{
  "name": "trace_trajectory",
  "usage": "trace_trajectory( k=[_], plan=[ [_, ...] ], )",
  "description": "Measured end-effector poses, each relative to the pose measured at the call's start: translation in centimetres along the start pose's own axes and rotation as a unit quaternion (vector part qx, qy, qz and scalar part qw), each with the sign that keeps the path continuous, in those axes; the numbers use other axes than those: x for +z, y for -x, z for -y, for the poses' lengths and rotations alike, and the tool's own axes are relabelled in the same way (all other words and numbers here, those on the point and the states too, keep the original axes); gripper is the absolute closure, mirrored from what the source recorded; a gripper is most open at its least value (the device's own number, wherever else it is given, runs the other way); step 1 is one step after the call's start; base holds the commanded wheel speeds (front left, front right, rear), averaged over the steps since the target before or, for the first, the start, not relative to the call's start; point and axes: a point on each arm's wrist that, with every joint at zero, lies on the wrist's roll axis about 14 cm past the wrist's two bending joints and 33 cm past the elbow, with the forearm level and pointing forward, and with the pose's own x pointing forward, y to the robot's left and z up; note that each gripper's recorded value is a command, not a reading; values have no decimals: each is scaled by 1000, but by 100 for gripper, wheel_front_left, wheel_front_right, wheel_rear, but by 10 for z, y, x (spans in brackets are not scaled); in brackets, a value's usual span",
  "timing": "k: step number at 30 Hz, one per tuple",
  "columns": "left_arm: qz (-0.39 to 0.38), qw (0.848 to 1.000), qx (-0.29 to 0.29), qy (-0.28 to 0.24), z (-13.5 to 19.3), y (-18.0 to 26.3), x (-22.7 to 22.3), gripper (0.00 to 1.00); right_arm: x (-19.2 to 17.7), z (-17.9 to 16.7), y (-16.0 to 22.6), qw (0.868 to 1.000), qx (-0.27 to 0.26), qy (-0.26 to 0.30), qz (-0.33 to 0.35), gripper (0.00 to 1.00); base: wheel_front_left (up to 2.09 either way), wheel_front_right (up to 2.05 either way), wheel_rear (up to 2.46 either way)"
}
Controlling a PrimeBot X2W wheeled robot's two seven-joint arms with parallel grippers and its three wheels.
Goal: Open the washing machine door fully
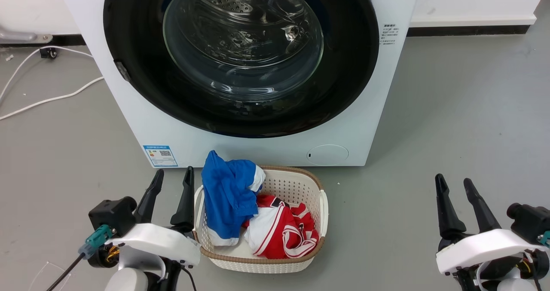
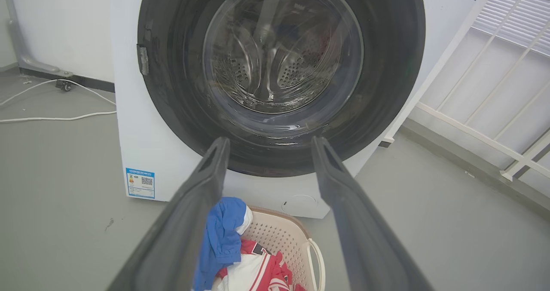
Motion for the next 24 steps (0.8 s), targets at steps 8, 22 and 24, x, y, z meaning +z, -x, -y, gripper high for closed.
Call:
trace_trajectory(
  k=[8,22,24],
  plan=[
    [4,999,-8,-47,3,-3,0,0,0,-1,-1,999,4,42,-1,0,0,0,0],
    [0,995,-14,-102,2,-4,-6,0,-1,-5,-1,995,12,99,-1,0,0,0,0],
    [0,994,-15,-109,2,-4,-7,0,-1,-4,0,994,13,105,-1,0,0,0,0]
  ],
)
